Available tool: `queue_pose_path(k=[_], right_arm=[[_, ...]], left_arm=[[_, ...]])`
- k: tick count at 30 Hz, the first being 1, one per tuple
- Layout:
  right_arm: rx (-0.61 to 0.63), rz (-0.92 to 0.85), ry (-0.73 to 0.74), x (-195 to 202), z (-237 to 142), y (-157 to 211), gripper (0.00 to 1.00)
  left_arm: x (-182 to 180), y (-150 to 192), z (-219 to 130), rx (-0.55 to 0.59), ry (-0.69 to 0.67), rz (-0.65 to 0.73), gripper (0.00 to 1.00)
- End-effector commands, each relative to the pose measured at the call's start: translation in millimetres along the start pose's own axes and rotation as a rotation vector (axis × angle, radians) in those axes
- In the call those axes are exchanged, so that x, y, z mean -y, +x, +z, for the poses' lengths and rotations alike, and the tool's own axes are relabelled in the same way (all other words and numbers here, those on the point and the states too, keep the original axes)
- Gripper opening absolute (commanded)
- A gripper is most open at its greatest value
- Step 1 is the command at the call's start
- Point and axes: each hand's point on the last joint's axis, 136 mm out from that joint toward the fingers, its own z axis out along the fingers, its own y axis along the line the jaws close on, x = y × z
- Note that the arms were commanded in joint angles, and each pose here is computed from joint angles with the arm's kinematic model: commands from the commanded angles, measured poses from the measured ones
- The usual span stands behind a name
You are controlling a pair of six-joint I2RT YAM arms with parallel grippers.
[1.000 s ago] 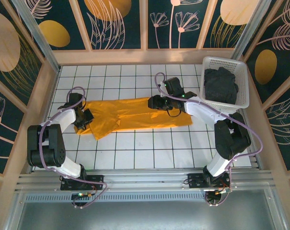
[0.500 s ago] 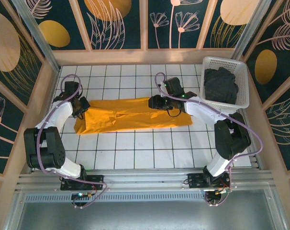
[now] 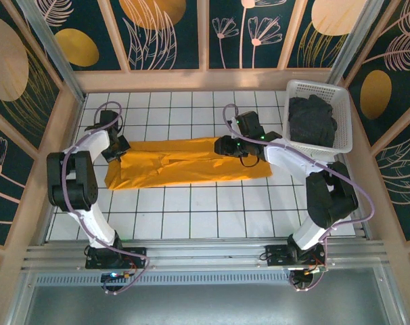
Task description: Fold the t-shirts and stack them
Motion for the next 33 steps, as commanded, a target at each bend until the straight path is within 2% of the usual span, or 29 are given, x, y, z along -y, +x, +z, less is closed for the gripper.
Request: queue_pose_path(k=[1,6,9,11,13,16,19,24,28,33], right_arm=[[0.061,0.024,0.028,8.4,-13.4,-11.2,0.38],[0.097,0.061,0.093,35.1,-19.9,-21.9,0.33],[0.120,0.102,0.171,65.0,-26.0,-31.6,0.28],[0.121,0.123,0.222,85.9,-26.8,-37.6,0.24],[0.101,0.135,0.271,107.3,-20.7,-41.5,0.18],[0.069,0.117,0.357,132.6,-8.5,-47.7,0.14],[0.035,0.118,0.425,153.7,3.9,-52.5,0.11],[-0.014,0.148,0.531,189.4,16.1,-50.9,0.11],[-0.098,0.183,0.597,214.5,23.4,-32.5,0.10],[-0.166,0.239,0.672,225.9,10.0,3.3,0.10]], left_arm=[[-6.6,-10.6,10.8,0.019,-0.077,0.036,0.08],[-6.5,-25.5,-0.1,0.062,-0.096,0.027,0.43],[-4.7,-32.5,-29.9,0.119,-0.063,-0.015,0.49],[2.0,-26.5,-49.4,0.133,0.000,-0.059,0.48],[20.1,-8.3,-65.7,0.104,0.128,-0.123,0.43],[44.9,21.7,-67.3,0.024,0.259,-0.205,0.36],[63.1,33.8,-55.6,-0.026,0.326,-0.278,0.29],[77.6,44.1,-14.9,-0.117,0.324,-0.336,0.21],[82.8,58.1,14.1,-0.194,0.307,-0.353,0.17],[97.4,39.2,37.9,-0.192,0.278,-0.324,0.16]])
